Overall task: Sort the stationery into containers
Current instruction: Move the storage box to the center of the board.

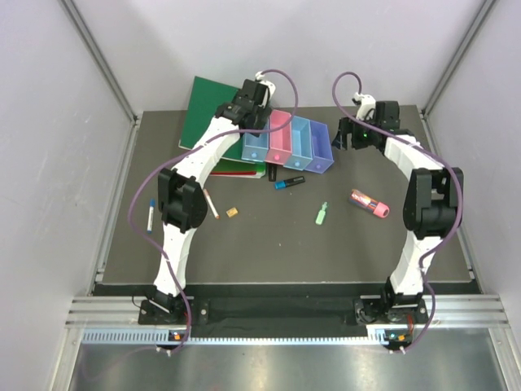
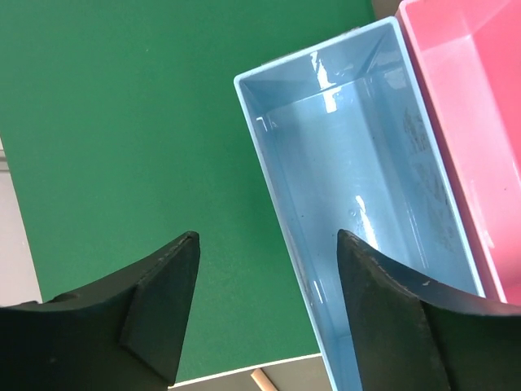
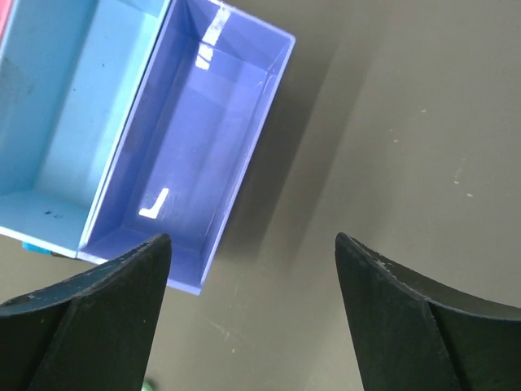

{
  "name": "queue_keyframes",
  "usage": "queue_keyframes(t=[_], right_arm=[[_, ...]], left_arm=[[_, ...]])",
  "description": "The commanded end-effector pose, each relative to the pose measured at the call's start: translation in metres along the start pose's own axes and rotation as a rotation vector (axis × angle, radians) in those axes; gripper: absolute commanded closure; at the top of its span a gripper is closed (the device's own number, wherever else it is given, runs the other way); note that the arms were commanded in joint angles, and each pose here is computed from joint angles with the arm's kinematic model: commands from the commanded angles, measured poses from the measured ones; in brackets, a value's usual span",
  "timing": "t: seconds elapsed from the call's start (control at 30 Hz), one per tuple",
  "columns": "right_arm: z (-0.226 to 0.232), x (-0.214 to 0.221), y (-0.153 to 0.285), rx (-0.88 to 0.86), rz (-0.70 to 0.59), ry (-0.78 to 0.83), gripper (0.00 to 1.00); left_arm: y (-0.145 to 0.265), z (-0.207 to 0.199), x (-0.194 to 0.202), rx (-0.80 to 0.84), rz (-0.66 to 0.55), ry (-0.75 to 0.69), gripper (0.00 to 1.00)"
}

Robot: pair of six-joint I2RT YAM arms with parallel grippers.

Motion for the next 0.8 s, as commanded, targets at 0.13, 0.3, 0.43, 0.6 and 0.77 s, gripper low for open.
queue_keyframes(t=[0.13, 0.3, 0.43, 0.6, 0.77], right_arm=[[0.023, -0.017, -0.034, -0.133, -0.024, 0.042, 0.24], [0.034, -0.010, -0.055, -0.157, -0.001, 0.065, 0.28], [0.033, -0.004, -0.069, -0.164, 0.011, 0.050, 0.32], [0.032, 0.001, -0.078, -0.168, 0.019, 0.044, 0.41], [0.030, 0.002, -0.082, -0.171, 0.024, 0.036, 0.61]], left_arm=[[0.000, 0.000, -0.009, -0.002, -0.048, 0.041, 0.32], [-0.002, -0.004, -0.005, 0.014, -0.039, 0.029, 0.33], [-0.006, -0.010, -0.002, 0.026, -0.032, 0.030, 0.38], [-0.008, -0.012, 0.001, 0.036, -0.025, 0.028, 0.47], [-0.009, -0.013, 0.002, 0.041, -0.026, 0.020, 0.51]])
Point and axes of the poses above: each gripper's point midway between its finger pads, its own y axis back along the fingers, its own z axis along the line the jaws close on, x = y × z, the point moved 6 cm from there along y, back along the fingers, and after that the axes turned 12 degrees about -y, right-handed, at the moved point
